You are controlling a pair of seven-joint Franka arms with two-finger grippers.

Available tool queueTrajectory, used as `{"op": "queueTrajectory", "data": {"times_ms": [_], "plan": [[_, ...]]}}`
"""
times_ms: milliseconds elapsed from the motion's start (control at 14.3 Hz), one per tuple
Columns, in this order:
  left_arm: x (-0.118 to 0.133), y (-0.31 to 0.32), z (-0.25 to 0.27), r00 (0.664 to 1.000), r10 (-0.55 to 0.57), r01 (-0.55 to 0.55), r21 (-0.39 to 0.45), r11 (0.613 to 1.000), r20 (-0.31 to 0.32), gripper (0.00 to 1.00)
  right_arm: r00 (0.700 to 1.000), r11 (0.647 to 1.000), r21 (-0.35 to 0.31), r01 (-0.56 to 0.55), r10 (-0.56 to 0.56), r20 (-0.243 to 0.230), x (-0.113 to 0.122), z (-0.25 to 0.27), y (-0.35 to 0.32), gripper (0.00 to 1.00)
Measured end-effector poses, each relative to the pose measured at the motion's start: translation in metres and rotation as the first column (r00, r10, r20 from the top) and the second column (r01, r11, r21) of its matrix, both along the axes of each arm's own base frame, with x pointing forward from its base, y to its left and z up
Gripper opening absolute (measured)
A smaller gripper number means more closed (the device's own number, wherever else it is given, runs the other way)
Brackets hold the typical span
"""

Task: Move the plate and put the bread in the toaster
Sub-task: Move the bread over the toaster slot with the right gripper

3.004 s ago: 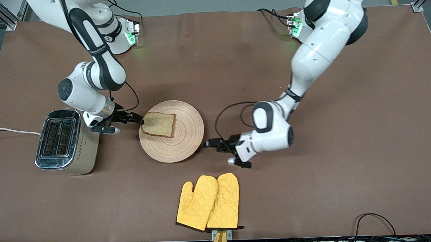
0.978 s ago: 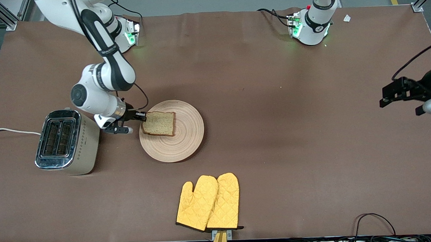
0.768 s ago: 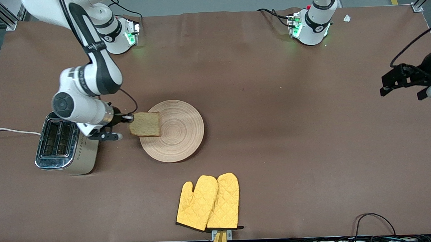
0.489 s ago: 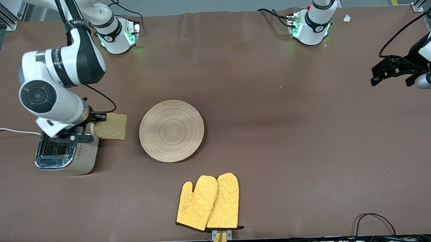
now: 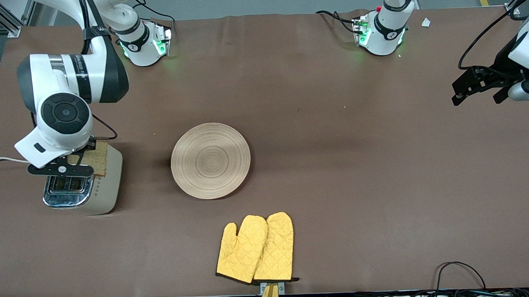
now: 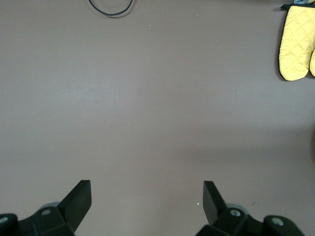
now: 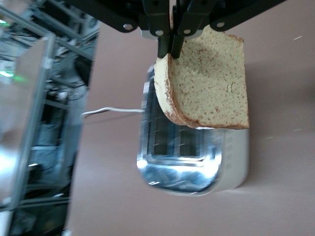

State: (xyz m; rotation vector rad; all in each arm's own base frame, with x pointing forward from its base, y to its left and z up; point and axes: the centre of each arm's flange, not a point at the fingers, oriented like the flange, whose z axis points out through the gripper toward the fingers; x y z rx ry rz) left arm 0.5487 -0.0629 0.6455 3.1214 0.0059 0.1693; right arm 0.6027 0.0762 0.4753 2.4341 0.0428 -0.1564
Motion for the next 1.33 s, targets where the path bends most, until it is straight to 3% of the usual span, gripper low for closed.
{"op": "queueTrajectory", "data": {"times_ms": [140,349,838,1327], "plan": [[0.000,-0.001,0.001,1.000,-0.002,0.002,-0.001,1.000,0.007,1.00,0.999,0.996,-0.085,-0.031,0.033,0.020,0.005,0.004,-0.007,0.04],[0.000,-0.003,0.002,1.000,-0.006,0.006,-0.001,1.000,0.014,1.00,0.998,0.988,-0.152,-0.042,0.047,0.031,0.009,0.004,-0.013,0.04],[0.002,0.004,0.007,1.000,0.006,-0.006,-0.003,1.000,0.026,1.00,0.999,0.985,-0.172,-0.026,0.034,0.042,0.023,-0.043,-0.026,0.04],[0.002,0.003,0.008,1.000,0.003,-0.003,-0.003,1.000,0.027,1.00,0.999,0.980,-0.196,-0.042,0.039,-0.015,0.027,-0.111,-0.024,0.04]]}}
